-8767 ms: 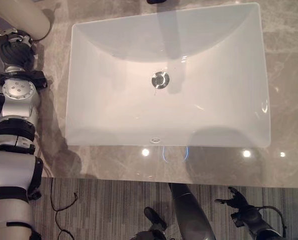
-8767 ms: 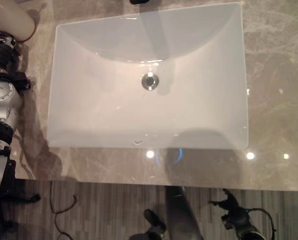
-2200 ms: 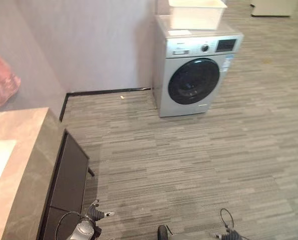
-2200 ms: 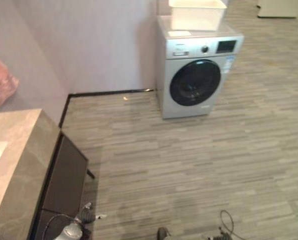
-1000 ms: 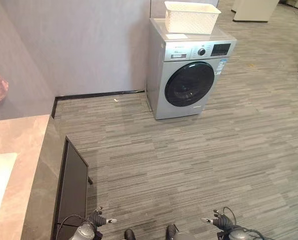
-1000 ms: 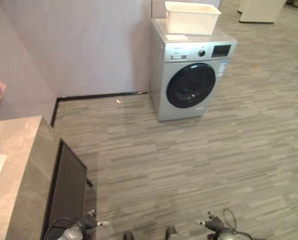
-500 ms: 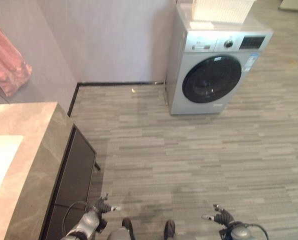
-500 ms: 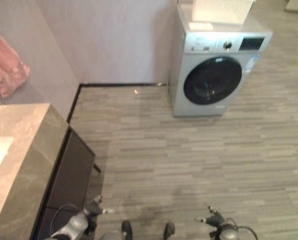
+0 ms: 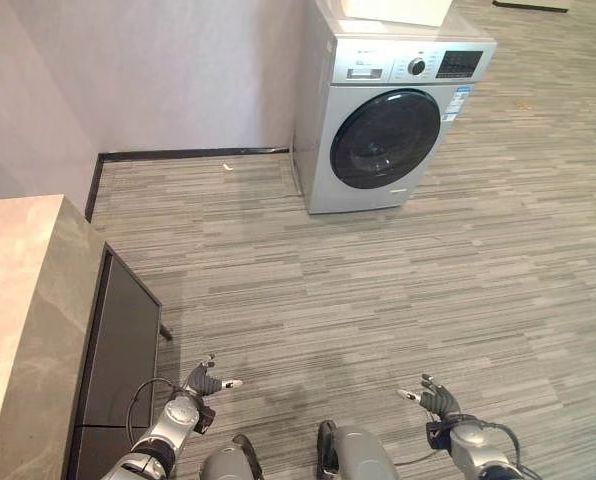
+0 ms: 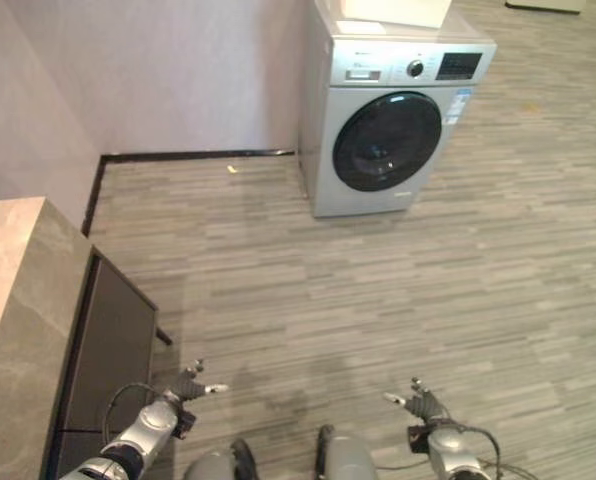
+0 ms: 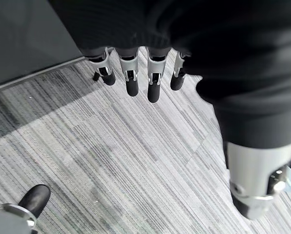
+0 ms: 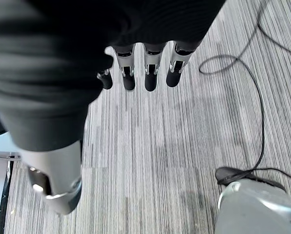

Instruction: Put brush and paste in cup on sink, flatten towel.

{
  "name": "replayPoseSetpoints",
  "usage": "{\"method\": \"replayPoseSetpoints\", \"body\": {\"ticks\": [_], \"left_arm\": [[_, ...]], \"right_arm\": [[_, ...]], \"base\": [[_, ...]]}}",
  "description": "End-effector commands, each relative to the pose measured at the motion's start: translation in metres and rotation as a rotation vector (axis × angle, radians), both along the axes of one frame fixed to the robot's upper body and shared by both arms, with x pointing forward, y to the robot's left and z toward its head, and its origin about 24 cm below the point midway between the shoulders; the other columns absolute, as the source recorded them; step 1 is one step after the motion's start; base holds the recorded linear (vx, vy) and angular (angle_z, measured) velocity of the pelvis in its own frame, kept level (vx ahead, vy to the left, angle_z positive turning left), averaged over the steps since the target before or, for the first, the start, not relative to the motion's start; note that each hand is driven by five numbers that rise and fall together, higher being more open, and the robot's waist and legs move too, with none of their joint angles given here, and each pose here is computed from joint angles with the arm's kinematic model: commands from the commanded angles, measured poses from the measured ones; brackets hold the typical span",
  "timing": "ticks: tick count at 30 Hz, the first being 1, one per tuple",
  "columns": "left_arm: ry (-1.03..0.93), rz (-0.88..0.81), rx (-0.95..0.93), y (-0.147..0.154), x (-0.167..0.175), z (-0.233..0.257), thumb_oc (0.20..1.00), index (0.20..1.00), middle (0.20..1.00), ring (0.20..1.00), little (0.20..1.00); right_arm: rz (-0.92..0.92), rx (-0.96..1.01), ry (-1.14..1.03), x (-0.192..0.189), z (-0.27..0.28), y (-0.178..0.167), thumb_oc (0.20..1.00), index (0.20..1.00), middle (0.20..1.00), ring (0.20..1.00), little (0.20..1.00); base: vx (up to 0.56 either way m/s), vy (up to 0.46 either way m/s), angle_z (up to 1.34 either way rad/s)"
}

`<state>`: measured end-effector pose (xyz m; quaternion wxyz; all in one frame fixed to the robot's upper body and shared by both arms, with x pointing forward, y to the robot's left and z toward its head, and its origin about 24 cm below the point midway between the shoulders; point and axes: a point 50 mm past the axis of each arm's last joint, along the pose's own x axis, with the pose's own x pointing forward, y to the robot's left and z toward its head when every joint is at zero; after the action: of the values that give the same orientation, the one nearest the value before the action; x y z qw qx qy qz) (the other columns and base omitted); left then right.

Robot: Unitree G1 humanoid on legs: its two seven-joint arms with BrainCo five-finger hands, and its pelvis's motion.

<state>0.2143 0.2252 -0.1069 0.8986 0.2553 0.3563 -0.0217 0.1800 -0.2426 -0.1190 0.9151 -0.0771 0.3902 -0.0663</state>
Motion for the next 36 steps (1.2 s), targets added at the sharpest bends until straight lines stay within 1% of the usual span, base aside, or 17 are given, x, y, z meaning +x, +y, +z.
{"method": "replayPoseSetpoints", "body": {"ticks": [1,9,12,15,20,23,24,25,27,30,35,36], "left_arm": [[-0.062,-0.023,-0.012,-0.01,0.006,0.004,1.0,1.0,1.0,1.0,1.0],[-0.067,-0.042,-0.037,-0.016,0.004,0.003,1.0,1.0,1.0,1.0,1.0],[-0.054,-0.017,-0.057,-0.019,0.001,0.0,1.0,1.0,1.0,1.0,1.0],[-0.018,-0.02,-0.049,-0.019,-0.006,-0.006,1.0,1.0,1.0,1.0,1.0],[0.035,-0.023,-0.02,-0.017,-0.016,-0.014,1.0,1.0,1.0,1.0,1.0],[0.051,-0.043,-0.022,-0.02,-0.018,-0.016,1.0,1.0,1.0,1.0,1.0],[0.079,-0.036,-0.024,-0.019,-0.025,-0.02,1.0,1.0,1.0,1.0,1.0],[0.091,-0.037,-0.019,-0.018,-0.028,-0.021,1.0,1.0,1.0,1.0,1.0],[0.107,-0.027,0.005,-0.009,-0.028,-0.021,1.0,1.0,1.0,1.0,1.0],[0.083,0.006,0.024,-0.003,-0.022,-0.016,1.0,1.0,1.0,1.0,1.0],[0.074,0.033,0.028,0.001,-0.021,-0.015,1.0,1.0,1.0,1.0,1.0],[0.067,0.056,0.033,0.004,-0.021,-0.015,1.0,1.0,1.0,1.0,1.0]], "right_arm": [[-0.029,-0.003,-0.06,0.006,0.007,-0.007,1.0,1.0,1.0,1.0,1.0],[-0.081,0.013,-0.08,-0.002,0.008,-0.011,1.0,1.0,1.0,1.0,1.0],[-0.128,0.024,-0.088,-0.01,0.008,-0.018,1.0,1.0,1.0,1.0,1.0],[-0.163,0.057,-0.105,-0.009,0.008,-0.016,1.0,1.0,1.0,1.0,1.0],[-0.095,0.084,-0.138,-0.01,0.012,-0.006,1.0,1.0,1.0,1.0,1.0],[-0.076,0.062,-0.112,-0.019,0.01,-0.012,1.0,1.0,1.0,1.0,1.0],[-0.019,0.009,-0.104,-0.02,0.014,-0.018,1.0,1.0,1.0,1.0,1.0],[-0.003,-0.006,-0.105,-0.021,0.015,-0.019,1.0,1.0,1.0,1.0,1.0],[0.043,-0.07,-0.119,-0.021,0.022,-0.028,1.0,1.0,1.0,1.0,1.0],[0.045,-0.097,-0.109,-0.024,0.024,-0.035,1.0,1.0,1.0,1.0,1.0],[0.054,-0.121,-0.101,-0.032,0.025,-0.04,1.0,1.0,1.0,1.0,1.0],[0.09,-0.126,-0.11,-0.027,0.027,-0.036,1.0,1.0,1.0,1.0,1.0]], "base": [[0.13,0.143,-0.07],[0.1,0.125,-0.12],[0.25,-0.025,-0.11],[0.37,-0.097,0.17],[0.45,-0.206,0.27],[0.33,-0.258,0.97],[0.34,-0.408,0.36],[0.45,-0.585,0.16],[0.33,-0.552,0.08],[0.3,-0.328,0.1],[0.33,-0.026,0.22],[0.41,0.273,-0.03]]}}
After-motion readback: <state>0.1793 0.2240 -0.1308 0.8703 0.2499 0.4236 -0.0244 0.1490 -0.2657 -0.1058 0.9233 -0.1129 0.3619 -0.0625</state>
